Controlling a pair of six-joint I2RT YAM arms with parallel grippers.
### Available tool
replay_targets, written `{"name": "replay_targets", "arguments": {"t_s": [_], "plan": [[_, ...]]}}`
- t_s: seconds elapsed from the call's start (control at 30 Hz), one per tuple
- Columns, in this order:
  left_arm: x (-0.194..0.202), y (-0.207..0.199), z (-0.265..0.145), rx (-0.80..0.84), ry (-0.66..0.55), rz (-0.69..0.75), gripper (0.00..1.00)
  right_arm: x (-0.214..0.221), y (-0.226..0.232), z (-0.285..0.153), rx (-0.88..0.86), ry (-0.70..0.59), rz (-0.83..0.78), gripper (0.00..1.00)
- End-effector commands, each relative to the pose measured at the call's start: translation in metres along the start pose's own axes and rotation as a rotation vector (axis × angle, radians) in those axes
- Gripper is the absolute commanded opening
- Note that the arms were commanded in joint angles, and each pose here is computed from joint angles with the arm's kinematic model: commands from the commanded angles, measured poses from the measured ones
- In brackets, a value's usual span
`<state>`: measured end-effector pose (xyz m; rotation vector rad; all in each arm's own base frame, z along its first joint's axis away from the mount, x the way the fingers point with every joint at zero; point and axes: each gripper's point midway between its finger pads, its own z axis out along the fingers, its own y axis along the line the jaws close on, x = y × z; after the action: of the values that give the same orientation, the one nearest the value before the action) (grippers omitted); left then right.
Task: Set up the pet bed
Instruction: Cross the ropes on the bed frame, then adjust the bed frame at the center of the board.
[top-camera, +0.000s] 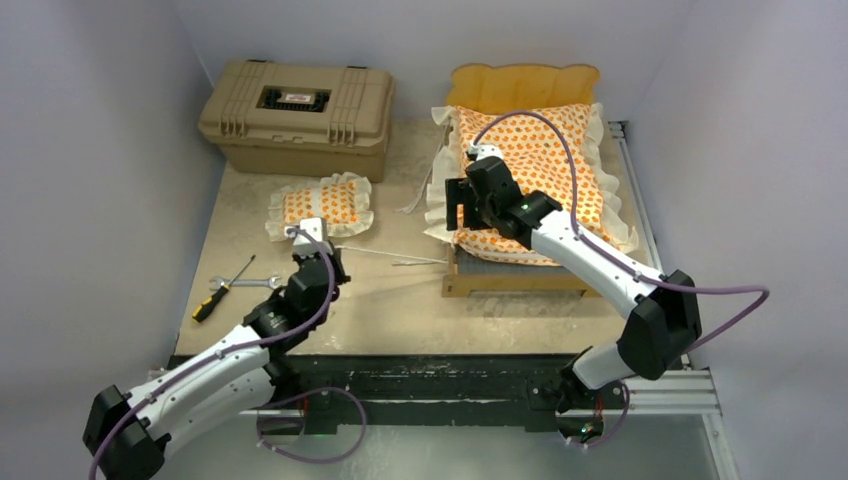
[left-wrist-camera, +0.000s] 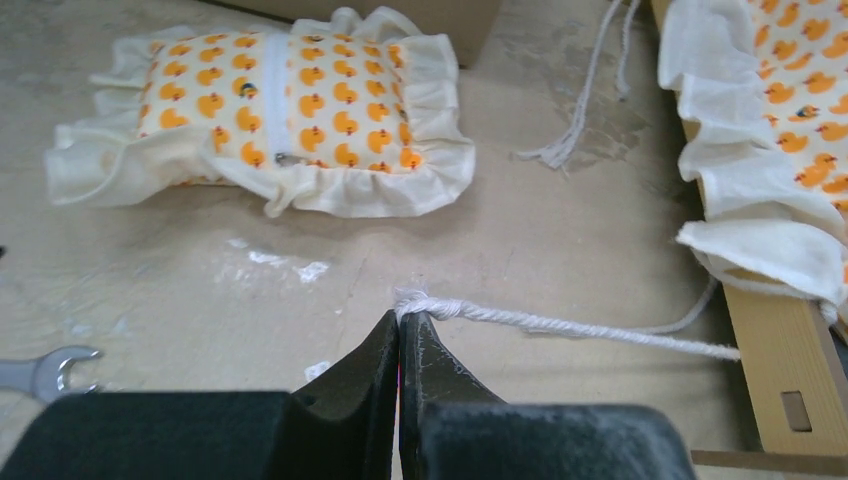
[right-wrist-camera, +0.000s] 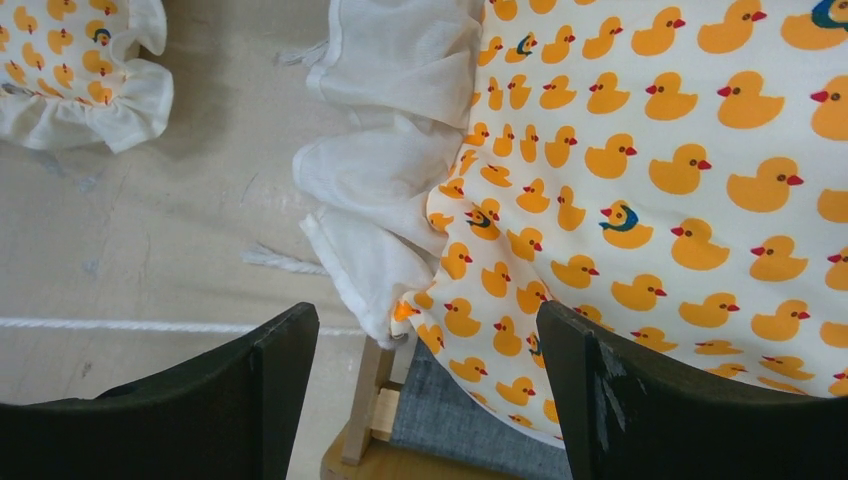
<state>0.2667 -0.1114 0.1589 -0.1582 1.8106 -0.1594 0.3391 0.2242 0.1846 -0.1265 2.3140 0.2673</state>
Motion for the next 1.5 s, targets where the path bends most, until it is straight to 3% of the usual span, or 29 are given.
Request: {"name": "replay_targets", "arguments": {"t_s": [0.0,0.23,0.33,0.47,0.63,0.77,0.83,1.03,1.27,1.47], "plan": [[-0.016,0.049,-0.02,-0.26,-0.002,-0.054,0.0,-0.01,-0.005,-0.011,-0.003,-0.061,0.041,0.85],[-0.041,0.077,-0.047,-0.334,-0.069,-0.123,0.0,-0.007,-0.031,-0.015,0.074,-0.082,0.091,0.91],[-0.034,0.062,-0.043,-0.247,-0.029,-0.093,0.14,-0.011,-0.04,-0.017,0.088,-0.097,0.121,0.92],[-0.024,0.034,-0.032,-0.116,0.035,-0.008,0.22,-0.019,-0.04,-0.022,0.062,-0.121,0.145,0.92],[-0.037,0.002,-0.024,0.013,0.056,0.098,0.59,-0.025,-0.033,-0.028,0.021,-0.138,0.141,0.92],[-0.053,-0.067,-0.015,0.291,0.055,0.107,0.77,-0.025,-0.039,-0.032,0.039,-0.163,0.159,0.93],[-0.056,-0.109,-0.008,0.426,0.086,0.061,0.81,-0.023,-0.045,-0.033,0.069,-0.168,0.18,0.95],[-0.029,-0.205,0.02,0.7,0.225,-0.029,0.85,-0.019,-0.075,-0.038,0.163,-0.213,0.262,0.99],[0.018,-0.24,0.06,0.728,0.342,-0.01,0.8,-0.017,-0.11,-0.039,0.18,-0.235,0.353,0.99],[0.053,-0.264,0.049,0.833,0.469,-0.085,0.68,-0.011,-0.134,-0.026,0.178,-0.228,0.401,0.99]]}}
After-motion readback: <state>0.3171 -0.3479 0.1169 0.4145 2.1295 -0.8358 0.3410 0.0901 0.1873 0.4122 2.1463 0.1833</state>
